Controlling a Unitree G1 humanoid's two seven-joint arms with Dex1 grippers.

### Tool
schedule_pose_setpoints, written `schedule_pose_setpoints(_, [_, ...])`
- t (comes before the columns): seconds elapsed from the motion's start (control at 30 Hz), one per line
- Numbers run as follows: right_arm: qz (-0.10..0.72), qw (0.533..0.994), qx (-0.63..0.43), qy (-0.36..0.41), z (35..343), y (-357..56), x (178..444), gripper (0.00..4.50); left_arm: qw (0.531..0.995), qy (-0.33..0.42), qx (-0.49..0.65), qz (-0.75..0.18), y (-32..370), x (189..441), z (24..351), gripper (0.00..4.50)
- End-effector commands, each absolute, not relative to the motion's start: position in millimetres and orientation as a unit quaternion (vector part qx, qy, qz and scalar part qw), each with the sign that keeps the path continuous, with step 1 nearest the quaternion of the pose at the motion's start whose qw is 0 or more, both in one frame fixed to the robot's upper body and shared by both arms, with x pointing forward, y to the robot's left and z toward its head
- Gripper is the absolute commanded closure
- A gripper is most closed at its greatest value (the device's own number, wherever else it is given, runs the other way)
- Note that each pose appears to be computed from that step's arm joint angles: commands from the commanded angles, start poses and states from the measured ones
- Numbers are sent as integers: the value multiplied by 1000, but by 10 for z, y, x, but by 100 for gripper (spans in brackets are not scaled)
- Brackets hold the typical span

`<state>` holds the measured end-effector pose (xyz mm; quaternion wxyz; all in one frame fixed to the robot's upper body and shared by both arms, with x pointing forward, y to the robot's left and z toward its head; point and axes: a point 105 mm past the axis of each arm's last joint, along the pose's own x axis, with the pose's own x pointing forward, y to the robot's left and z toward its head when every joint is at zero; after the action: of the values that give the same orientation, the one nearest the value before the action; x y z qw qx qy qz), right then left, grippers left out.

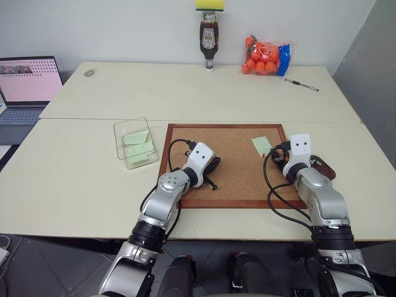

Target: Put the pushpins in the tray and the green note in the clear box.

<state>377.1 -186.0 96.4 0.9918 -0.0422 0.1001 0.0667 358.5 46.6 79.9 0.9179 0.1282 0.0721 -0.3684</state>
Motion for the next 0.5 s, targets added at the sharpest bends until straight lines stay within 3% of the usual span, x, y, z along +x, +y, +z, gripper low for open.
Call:
schedule_pose_setpoints(0.03, [70, 994, -44, 71, 1111, -1837, 3784, 376, 913, 88, 134, -375, 443, 3536, 705, 450])
schedule_pose_setpoints(0.17, [77, 994, -40, 62, 1150, -1800, 3771, 446, 913, 88, 134, -375, 438, 3538, 702, 450])
schedule_pose_setpoints(0.5, [82, 996, -19, 10, 1360, -1648, 3631, 446, 911, 92, 138, -379, 435, 3522, 678, 450])
